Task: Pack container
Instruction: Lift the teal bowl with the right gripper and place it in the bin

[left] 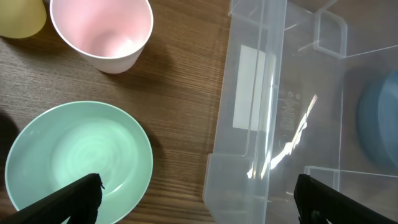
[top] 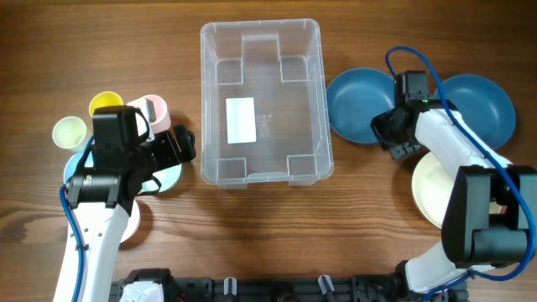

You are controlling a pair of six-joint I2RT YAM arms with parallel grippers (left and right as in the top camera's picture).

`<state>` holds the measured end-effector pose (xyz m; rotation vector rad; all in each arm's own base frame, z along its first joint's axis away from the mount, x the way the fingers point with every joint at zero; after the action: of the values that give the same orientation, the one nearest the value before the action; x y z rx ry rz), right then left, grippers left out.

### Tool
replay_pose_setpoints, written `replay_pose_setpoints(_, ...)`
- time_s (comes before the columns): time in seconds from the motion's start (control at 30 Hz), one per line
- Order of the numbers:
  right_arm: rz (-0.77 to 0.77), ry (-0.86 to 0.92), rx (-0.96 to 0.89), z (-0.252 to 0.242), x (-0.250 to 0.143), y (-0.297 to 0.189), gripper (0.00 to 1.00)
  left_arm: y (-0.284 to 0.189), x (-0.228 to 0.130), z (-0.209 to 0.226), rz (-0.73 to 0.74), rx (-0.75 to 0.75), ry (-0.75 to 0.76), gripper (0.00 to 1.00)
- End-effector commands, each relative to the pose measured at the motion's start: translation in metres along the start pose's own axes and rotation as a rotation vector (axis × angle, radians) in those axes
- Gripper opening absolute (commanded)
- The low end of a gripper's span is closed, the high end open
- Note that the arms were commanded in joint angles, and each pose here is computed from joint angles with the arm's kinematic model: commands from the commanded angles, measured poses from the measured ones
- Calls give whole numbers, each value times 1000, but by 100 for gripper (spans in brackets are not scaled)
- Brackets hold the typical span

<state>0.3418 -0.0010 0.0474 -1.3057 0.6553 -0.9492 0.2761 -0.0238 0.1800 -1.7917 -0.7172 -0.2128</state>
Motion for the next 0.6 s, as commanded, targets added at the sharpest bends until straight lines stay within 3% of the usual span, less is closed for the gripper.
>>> replay_pose_setpoints(0.0,-146,-158,60,27,29,-41,4,-3,6,-4,-16,-10,-2,100)
replay_pose_setpoints(0.23,-409,-286,82,51,73,-151,4,-3,6,-4,-16,-10,-2,100)
replay_pose_setpoints(0.33,-453,-350,108,60,77,-175,4,-3,6,-4,-17,-11,-2,100)
replay_pose_setpoints(0.37,-461,-405,127,67,75,-181,4,-3,6,-4,-17,-11,-2,100)
replay_pose_setpoints(0.43,-483,-732,252,107,51,-205,4,-3,6,-4,-17,-11,-2,100)
replay_pose_setpoints(0.57,-534,-1068,365,148,-3,-235,4,-3,6,-4,-17,-11,-2,100)
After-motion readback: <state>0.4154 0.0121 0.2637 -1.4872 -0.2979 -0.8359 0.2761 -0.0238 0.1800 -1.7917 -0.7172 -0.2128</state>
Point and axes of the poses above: each gripper's point midway between its finger pads, its own y axis out along the fingers, its own z axis along the line the jaws close on, x = y × z, the point moved 3 cm from there along -y, back along the fingers, and after that the axes turned 2 degrees about -y, right-handed, at the moved point
